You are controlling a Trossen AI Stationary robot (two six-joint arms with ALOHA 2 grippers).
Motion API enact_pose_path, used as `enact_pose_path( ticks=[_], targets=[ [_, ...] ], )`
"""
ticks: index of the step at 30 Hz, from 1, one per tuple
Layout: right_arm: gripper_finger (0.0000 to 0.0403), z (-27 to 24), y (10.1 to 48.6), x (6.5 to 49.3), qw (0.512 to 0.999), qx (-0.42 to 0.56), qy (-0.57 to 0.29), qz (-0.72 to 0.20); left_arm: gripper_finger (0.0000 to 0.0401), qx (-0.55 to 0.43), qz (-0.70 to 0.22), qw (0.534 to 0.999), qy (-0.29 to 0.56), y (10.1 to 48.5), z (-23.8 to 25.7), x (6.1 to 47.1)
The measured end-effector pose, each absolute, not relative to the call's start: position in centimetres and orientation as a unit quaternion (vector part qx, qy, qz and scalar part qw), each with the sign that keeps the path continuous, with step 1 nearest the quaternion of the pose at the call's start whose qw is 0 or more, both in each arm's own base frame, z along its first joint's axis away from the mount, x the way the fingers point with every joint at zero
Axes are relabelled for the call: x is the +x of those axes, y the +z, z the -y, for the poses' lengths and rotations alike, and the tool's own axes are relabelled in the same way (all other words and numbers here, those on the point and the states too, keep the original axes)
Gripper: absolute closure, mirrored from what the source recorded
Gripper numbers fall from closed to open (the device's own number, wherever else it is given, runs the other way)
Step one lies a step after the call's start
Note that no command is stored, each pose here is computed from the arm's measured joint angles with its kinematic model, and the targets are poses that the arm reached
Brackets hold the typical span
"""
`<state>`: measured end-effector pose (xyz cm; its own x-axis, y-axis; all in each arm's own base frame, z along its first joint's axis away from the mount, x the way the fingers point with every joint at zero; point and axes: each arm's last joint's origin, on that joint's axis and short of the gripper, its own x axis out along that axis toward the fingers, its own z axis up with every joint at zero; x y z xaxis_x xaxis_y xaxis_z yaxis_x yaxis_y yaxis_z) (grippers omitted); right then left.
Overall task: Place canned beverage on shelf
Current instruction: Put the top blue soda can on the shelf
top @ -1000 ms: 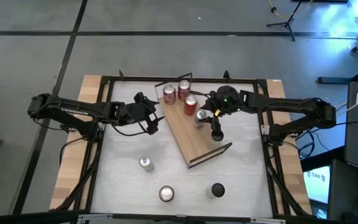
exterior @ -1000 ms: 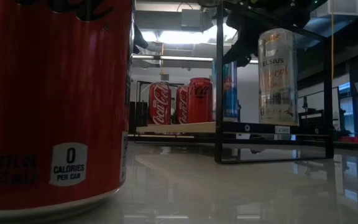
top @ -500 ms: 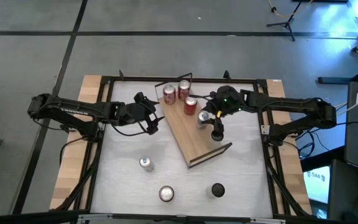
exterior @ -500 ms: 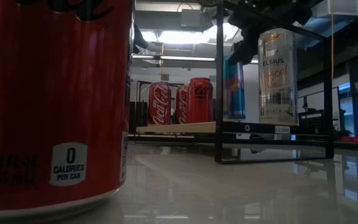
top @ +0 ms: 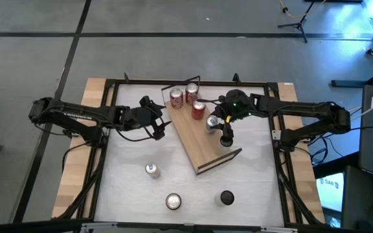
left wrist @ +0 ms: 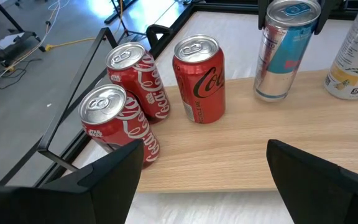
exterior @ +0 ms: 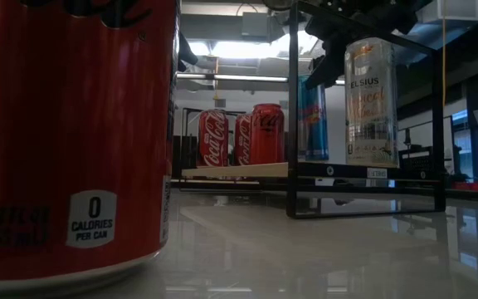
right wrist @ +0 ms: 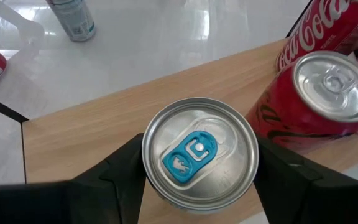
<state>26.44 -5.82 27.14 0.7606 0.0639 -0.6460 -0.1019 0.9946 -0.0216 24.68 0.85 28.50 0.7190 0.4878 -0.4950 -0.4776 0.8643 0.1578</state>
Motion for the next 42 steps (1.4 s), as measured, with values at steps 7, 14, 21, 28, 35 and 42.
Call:
enact_pose_path(
  ticks=[7,14,21,28,35,42],
  targets=[
    [0.0166,5.80,27.09,26.38,0.937,-0.026,0.044,-0.346,0.0072,0.009,-0.270,0.927,0.260,28.50,-0.85,24.67],
    [0.0166,5.83,26.94,26.22,0.932,-0.024,0.035,-0.359,0.0072,0.009,-0.270,0.927,0.260,28.50,-0.85,24.68],
    [0.0166,5.83,26.96,26.24,0.933,-0.024,0.034,-0.358,0.0072,0.009,-0.270,0.927,0.260,28.50,-0.85,24.67],
    [0.0166,5.89,27.11,26.39,0.937,-0.027,0.029,-0.347,0.0072,0.009,-0.270,0.927,0.260,28.50,-0.85,24.67],
    [0.0166,5.80,27.14,26.41,0.938,-0.021,0.041,-0.343,0.0072,0.010,-0.270,0.927,0.260,28.50,-0.85,24.67],
    [0.0166,5.86,27.30,26.83,0.945,-0.025,0.044,-0.324,0.0072,0.011,-0.270,0.927,0.260,28.50,-0.85,24.68]
  ],
)
